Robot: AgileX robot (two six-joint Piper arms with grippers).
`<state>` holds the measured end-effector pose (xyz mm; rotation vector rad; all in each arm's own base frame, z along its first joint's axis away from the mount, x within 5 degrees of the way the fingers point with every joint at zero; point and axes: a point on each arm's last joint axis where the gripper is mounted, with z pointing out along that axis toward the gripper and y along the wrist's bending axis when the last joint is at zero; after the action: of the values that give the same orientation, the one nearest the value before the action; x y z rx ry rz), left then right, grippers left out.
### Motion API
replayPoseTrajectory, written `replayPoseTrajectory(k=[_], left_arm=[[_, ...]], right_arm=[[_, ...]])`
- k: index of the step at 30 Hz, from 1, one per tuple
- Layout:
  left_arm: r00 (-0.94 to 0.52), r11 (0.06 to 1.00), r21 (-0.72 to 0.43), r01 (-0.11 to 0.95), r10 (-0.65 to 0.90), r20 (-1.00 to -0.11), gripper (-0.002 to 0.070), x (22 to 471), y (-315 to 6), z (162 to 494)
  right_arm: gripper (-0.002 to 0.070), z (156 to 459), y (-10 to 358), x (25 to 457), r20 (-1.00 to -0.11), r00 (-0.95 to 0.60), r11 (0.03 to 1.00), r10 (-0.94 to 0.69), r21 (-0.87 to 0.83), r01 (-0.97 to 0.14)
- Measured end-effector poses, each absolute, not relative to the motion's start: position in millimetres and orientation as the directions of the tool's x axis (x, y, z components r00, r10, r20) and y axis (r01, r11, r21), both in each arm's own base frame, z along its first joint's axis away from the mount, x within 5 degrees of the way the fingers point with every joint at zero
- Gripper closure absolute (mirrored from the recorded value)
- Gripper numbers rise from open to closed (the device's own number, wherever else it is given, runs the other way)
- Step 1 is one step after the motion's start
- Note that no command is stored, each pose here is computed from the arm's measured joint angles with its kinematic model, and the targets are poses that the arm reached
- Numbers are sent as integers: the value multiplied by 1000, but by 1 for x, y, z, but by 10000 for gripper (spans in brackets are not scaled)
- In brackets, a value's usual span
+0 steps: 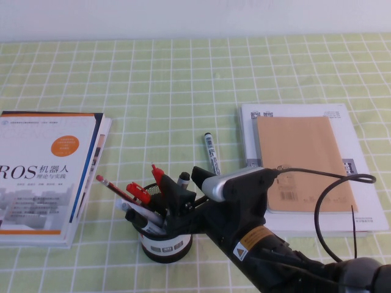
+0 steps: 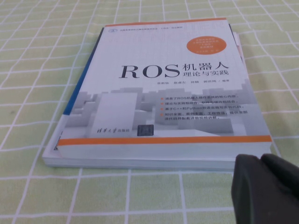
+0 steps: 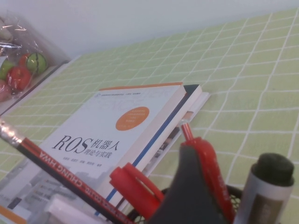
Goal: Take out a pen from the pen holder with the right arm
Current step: 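Take a marker out of the pen holder and lay it on the table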
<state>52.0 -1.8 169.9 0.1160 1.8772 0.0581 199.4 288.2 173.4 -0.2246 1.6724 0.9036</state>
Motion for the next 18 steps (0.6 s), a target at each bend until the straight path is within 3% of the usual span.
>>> replayPoseTrajectory(k=[18], left_arm=[[-301,994,99,51,110,-947,681,52,-2,170]], right_arm=[[246,162,288,202,-901,-321,698,291,429,-573]])
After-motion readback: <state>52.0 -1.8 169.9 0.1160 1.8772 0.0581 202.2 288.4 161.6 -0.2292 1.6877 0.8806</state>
